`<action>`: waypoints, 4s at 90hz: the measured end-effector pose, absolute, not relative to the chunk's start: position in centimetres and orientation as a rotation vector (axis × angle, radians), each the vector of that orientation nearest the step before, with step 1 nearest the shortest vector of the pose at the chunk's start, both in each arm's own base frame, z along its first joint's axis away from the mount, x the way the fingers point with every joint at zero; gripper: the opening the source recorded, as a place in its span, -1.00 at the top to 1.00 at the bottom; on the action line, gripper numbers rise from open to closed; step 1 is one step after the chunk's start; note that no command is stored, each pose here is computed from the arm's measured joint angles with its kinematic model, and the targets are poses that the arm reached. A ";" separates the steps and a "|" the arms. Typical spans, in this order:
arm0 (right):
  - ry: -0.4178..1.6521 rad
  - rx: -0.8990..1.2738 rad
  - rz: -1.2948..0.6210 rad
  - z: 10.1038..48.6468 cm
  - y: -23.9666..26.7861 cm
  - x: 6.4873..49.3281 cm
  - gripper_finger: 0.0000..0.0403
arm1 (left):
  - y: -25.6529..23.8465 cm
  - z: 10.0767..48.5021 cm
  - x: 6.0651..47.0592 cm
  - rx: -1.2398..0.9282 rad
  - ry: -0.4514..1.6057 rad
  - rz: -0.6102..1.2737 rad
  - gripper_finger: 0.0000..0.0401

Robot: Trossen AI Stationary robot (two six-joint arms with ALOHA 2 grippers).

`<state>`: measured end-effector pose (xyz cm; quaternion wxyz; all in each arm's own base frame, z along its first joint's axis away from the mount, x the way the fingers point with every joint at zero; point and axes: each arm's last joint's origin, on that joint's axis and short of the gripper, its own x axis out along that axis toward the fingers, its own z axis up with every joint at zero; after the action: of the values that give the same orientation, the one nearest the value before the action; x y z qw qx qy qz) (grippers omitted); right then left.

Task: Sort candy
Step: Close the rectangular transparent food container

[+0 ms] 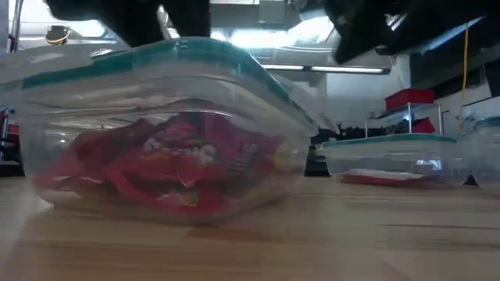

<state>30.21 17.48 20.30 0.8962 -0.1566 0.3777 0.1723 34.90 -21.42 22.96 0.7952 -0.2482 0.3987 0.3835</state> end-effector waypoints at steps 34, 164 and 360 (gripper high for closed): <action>0.760 -0.337 0.216 15.9 17.3 31.8 0.93 | -18.1 18.5 36.8 -0.452 1.044 0.796 0.94; 0.646 -0.419 0.095 14.1 15.4 34.8 1.00 | -19.2 14.2 35.2 -0.564 0.818 0.751 1.00; 0.932 -0.003 0.028 15.4 7.9 33.5 1.00 | -18.1 18.2 34.6 -0.557 0.851 0.775 1.00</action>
<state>33.47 7.93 15.41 0.8932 -0.0014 0.4495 0.0137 34.63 -18.10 18.16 0.8026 -0.2600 0.3971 0.3614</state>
